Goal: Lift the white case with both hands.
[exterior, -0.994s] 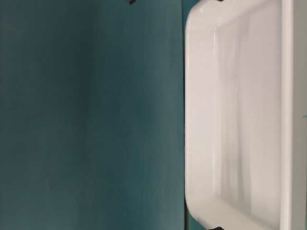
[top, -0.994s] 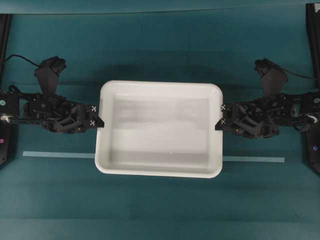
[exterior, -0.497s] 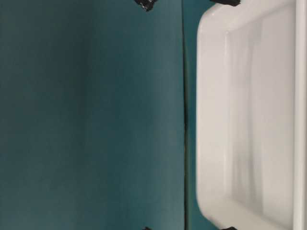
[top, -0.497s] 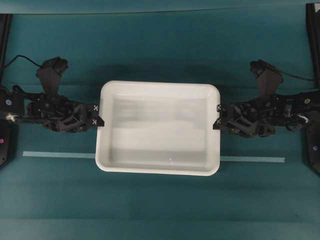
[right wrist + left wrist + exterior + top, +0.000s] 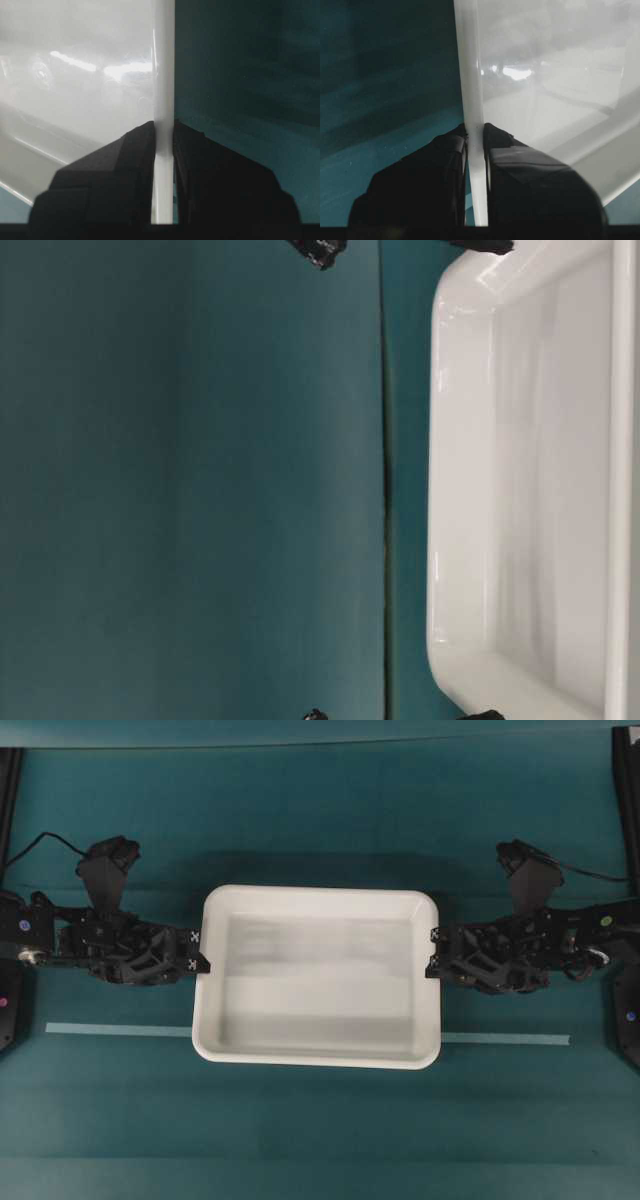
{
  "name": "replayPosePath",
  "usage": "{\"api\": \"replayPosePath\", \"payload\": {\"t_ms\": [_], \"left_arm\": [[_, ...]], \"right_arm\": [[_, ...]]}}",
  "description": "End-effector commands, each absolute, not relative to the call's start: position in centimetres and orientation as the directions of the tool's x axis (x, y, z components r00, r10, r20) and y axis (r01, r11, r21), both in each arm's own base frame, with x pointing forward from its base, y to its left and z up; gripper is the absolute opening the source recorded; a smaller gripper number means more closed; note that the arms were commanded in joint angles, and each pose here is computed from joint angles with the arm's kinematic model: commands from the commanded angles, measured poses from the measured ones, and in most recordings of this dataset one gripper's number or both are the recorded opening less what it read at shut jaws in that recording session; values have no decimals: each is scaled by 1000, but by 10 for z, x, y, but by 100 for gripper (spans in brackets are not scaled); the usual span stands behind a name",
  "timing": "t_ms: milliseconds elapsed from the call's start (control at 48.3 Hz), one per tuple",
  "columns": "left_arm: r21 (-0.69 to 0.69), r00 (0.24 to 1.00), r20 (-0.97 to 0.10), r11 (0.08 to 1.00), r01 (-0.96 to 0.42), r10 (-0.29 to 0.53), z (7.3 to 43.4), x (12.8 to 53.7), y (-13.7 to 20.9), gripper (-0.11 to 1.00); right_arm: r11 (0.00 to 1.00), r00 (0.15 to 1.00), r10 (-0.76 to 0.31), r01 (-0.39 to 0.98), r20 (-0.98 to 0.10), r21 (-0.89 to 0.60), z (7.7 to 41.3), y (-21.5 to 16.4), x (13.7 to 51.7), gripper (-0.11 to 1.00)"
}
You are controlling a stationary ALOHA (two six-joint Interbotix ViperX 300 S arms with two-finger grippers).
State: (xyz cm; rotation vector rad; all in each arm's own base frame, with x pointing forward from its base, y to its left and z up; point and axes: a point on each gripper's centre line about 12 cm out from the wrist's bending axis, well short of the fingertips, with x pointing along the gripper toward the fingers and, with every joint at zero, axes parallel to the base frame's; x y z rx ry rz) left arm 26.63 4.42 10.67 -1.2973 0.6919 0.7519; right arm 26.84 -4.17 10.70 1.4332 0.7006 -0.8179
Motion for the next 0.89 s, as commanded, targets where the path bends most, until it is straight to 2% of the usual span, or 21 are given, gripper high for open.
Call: {"api": "replayPosePath", "payload": {"t_ms": [0, 601, 704, 787, 870], "left_arm": [[-506, 514, -853, 100, -857, 92, 87, 256, 45, 3], [-526, 532, -842, 80, -847, 94, 92, 262, 46, 4], [-534, 539, -837, 76, -842, 96, 93, 263, 46, 4], [-539, 545, -833, 78, -839, 96, 93, 264, 46, 8], [-545, 551, -829, 79, -834, 97, 95, 264, 46, 19]], "right_arm": [[-50, 513, -59, 855, -856, 516, 95, -44, 262, 10], [-58, 507, -64, 858, -860, 510, 93, -47, 262, 11], [-60, 509, -66, 856, -858, 513, 94, -47, 262, 19], [-56, 512, -65, 855, -857, 515, 94, -47, 262, 37], [-55, 517, -65, 852, -853, 521, 96, -46, 263, 53]]}}
